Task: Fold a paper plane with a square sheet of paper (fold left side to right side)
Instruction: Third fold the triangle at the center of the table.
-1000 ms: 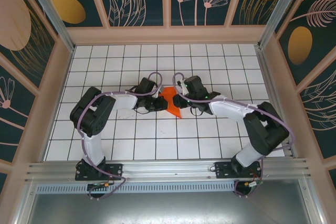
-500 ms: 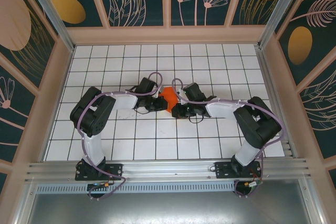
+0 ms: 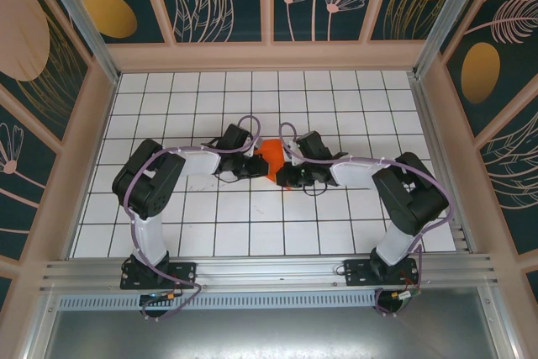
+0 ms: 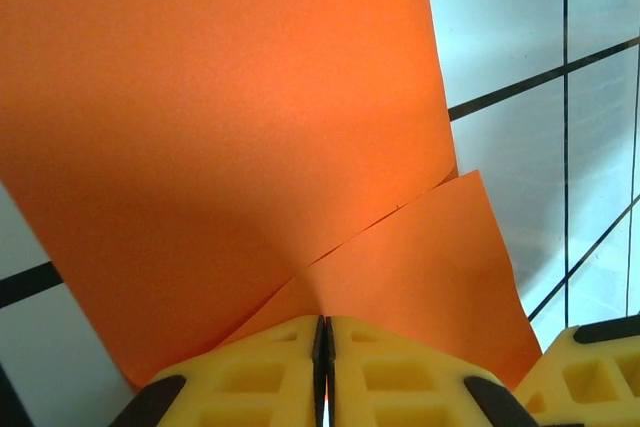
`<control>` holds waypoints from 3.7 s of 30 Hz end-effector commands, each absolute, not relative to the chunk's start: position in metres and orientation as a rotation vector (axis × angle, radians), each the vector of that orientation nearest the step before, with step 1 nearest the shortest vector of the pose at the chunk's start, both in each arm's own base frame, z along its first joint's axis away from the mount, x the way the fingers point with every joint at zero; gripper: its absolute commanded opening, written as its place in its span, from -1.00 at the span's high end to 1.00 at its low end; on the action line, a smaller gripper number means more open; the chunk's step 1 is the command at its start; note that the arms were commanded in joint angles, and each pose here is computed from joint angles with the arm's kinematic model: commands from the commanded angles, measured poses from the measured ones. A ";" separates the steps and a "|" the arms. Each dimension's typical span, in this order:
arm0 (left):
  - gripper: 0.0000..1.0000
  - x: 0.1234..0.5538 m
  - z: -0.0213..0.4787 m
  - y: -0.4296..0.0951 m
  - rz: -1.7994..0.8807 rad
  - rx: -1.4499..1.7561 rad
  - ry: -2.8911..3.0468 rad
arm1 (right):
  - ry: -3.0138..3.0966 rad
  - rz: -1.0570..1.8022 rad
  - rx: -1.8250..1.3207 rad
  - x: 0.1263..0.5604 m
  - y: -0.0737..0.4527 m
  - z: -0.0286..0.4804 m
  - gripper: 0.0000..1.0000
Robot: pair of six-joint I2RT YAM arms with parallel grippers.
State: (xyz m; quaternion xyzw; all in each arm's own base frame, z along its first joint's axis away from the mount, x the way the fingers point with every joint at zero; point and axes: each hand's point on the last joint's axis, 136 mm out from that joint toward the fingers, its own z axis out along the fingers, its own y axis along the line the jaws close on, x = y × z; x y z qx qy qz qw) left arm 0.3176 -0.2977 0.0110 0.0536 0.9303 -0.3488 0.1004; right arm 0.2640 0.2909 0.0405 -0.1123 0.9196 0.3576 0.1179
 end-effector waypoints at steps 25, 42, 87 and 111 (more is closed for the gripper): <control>0.72 0.289 -0.054 -0.255 -0.713 0.099 2.978 | 2.838 0.883 -0.303 0.250 0.264 0.003 0.82; 0.72 0.288 -0.057 -0.253 -0.689 0.103 2.987 | 2.909 0.952 -0.281 0.226 0.260 -0.005 0.85; 0.61 0.312 -0.012 -0.273 -0.801 0.140 2.842 | 2.932 0.788 -0.093 0.247 0.247 -0.005 1.00; 0.72 0.284 0.039 -0.337 -1.189 0.310 2.674 | 3.055 0.599 -0.097 0.230 0.226 -0.032 1.00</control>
